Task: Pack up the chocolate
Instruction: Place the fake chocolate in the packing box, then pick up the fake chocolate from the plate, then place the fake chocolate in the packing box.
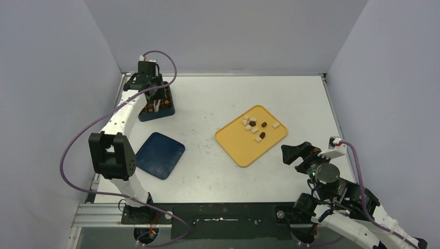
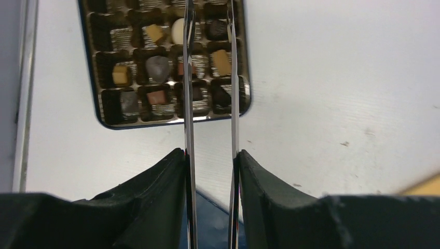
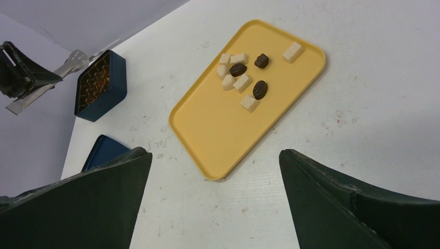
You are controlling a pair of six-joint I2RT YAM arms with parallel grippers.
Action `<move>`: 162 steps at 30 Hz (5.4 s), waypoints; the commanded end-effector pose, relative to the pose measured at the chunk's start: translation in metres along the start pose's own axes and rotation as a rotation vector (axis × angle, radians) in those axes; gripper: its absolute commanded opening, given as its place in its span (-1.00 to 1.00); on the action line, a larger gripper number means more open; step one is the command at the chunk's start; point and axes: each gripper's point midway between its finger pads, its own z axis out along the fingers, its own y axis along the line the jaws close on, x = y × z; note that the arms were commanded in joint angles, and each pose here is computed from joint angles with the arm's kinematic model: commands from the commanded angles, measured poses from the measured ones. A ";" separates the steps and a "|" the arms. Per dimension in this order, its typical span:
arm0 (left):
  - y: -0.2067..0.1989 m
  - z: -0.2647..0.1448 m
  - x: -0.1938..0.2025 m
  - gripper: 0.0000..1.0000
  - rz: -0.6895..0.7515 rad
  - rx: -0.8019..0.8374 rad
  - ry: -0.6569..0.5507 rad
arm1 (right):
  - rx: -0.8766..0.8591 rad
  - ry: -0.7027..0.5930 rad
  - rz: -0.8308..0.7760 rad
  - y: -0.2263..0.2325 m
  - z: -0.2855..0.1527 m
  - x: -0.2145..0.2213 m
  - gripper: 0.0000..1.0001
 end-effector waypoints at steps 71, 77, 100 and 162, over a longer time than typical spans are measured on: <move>-0.336 -0.150 0.268 -0.22 0.741 0.687 -0.104 | -0.015 -0.092 0.106 -0.007 -0.003 -0.012 1.00; -0.339 -0.145 0.271 -0.21 0.747 0.677 -0.104 | -0.021 -0.090 0.108 -0.007 -0.004 -0.011 1.00; -0.345 -0.141 0.275 -0.21 0.746 0.707 -0.114 | -0.026 -0.091 0.122 -0.008 -0.005 -0.011 1.00; -0.165 -0.122 0.074 -0.49 0.334 0.245 -0.127 | -0.052 -0.091 0.132 -0.006 -0.007 -0.012 1.00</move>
